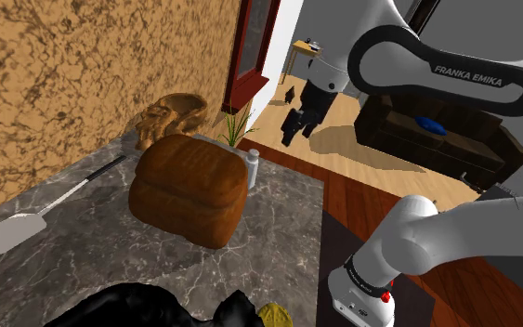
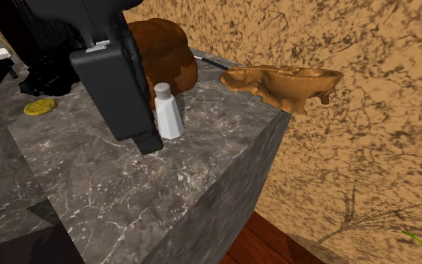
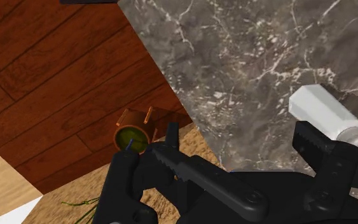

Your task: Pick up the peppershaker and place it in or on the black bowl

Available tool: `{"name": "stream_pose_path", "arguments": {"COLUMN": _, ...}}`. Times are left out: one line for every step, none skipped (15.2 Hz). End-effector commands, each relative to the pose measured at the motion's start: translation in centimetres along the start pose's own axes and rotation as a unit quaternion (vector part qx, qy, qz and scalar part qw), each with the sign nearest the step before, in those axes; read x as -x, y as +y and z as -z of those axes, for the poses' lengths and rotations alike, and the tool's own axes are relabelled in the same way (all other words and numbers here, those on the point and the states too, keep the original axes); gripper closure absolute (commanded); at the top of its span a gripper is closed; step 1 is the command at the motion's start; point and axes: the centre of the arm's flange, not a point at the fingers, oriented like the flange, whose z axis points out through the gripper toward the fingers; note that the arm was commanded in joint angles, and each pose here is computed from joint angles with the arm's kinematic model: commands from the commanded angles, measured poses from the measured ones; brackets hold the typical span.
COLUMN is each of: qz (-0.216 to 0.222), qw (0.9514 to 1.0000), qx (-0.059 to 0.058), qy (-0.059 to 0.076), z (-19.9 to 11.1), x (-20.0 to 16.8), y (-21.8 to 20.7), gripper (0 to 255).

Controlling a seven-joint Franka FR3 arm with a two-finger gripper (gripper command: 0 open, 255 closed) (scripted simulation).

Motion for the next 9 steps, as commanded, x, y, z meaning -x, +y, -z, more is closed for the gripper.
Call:
{"name": "stream_pose_path", "arguments": {"qz": 0.011, "qw": 0.9999, "qx": 0.004, "qy": 0.007, "z": -0.1, "x": -0.7, "y": -2.5, "gripper": 0}}
{"name": "stream_pose_path", "arguments": {"qz": 0.016, "qw": 0.9998, "qx": 0.005, "qy": 0.01, "z": -0.1, "x": -1.0, "y": -3.8, "gripper": 0}}
{"name": "stream_pose_path", "arguments": {"qz": 0.021, "qw": 0.9997, "qx": 0.007, "qy": 0.013, "z": -0.2, "x": -1.2, "y": -5.2, "gripper": 0}}
{"name": "stream_pose_path", "arguments": {"qz": 0.027, "qw": 0.9995, "qx": 0.009, "qy": 0.016, "z": -0.2, "x": -1.5, "y": -6.5, "gripper": 0}}
{"name": "stream_pose_path", "arguments": {"qz": 0.032, "qw": 0.9992, "qx": 0.011, "qy": 0.019, "z": -0.2, "x": -1.7, "y": -7.8, "gripper": 0}}
{"name": "stream_pose_path", "arguments": {"qz": 0.037, "qw": 0.999, "qx": 0.013, "qy": 0.022, "z": -0.3, "x": -1.9, "y": -9.2, "gripper": 0}}
{"name": "stream_pose_path", "arguments": {"qz": 0.043, "qw": 0.9986, "qx": 0.015, "qy": 0.026, "z": -0.3, "x": -2.1, "y": -10.5, "gripper": 0}}
{"name": "stream_pose_path", "arguments": {"qz": 0.048, "qw": 0.9983, "qx": 0.017, "qy": 0.029, "z": -0.4, "x": -2.3, "y": -11.8, "gripper": 0}}
{"name": "stream_pose_path", "arguments": {"qz": 0.052, "qw": 0.998, "qx": 0.018, "qy": 0.032, "z": -0.4, "x": -2.4, "y": -12.9, "gripper": 0}}
